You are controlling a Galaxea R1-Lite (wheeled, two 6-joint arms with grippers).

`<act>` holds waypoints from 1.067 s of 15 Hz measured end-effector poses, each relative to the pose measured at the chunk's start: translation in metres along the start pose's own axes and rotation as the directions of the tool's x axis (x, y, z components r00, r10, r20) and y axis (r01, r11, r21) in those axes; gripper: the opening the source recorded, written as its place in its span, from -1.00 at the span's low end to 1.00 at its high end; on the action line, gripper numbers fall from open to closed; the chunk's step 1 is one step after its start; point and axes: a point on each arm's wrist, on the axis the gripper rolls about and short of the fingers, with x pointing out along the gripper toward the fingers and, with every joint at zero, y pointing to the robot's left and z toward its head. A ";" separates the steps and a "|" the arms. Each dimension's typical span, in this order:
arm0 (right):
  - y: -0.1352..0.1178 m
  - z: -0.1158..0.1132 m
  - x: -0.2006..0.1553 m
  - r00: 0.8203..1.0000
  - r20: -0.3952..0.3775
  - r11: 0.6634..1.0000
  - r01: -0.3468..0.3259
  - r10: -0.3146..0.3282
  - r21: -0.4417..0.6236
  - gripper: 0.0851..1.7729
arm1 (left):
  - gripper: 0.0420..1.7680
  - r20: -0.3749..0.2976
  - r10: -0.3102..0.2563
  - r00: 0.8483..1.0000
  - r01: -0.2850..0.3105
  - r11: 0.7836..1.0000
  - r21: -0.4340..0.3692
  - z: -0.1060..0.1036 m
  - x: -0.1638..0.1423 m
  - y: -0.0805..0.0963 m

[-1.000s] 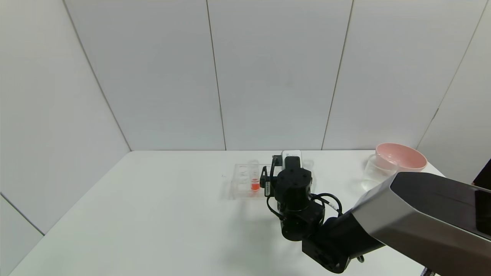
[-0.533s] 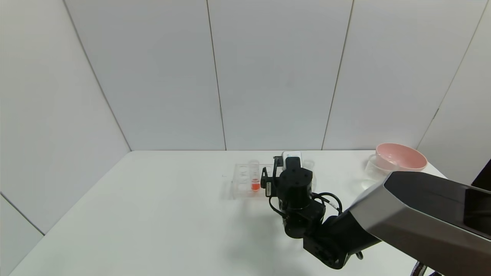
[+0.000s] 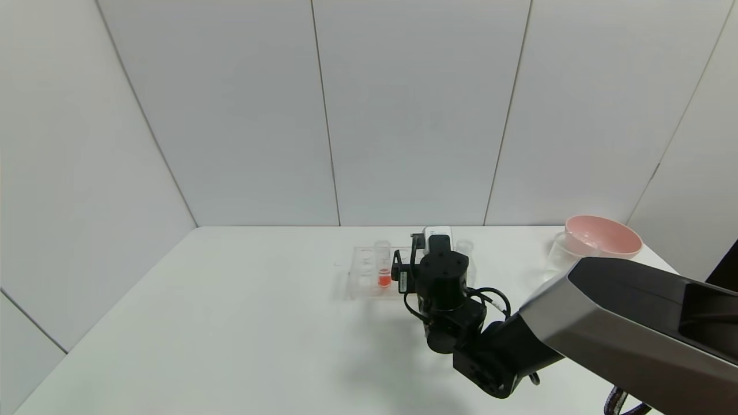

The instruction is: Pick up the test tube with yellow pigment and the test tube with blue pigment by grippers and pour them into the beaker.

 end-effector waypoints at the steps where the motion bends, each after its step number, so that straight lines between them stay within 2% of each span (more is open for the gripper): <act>1: 0.000 -0.001 0.001 1.000 -0.001 1.000 0.003 -0.003 0.000 0.83 | 1.00 0.000 0.000 1.000 0.000 1.000 0.000 0.000 0.000 0.000; 4: -0.001 -0.005 0.003 1.000 -0.001 1.000 0.008 -0.008 0.001 0.22 | 1.00 0.000 0.001 1.000 -0.001 1.000 0.000 0.000 0.000 0.000; 8: 0.000 -0.011 0.003 1.000 -0.009 1.000 0.003 -0.003 -0.005 -0.23 | 1.00 0.000 0.000 1.000 0.000 1.000 0.000 0.000 0.000 0.000; 9: 0.000 -0.011 0.004 1.000 -0.009 1.000 0.002 -0.002 -0.005 -0.47 | 1.00 0.000 0.000 1.000 0.000 1.000 0.000 0.000 0.000 0.000; 16: 0.000 -0.012 0.004 1.000 -0.011 1.000 0.004 -0.004 -0.008 -0.47 | 1.00 0.000 0.000 1.000 0.000 1.000 0.000 0.000 0.000 0.000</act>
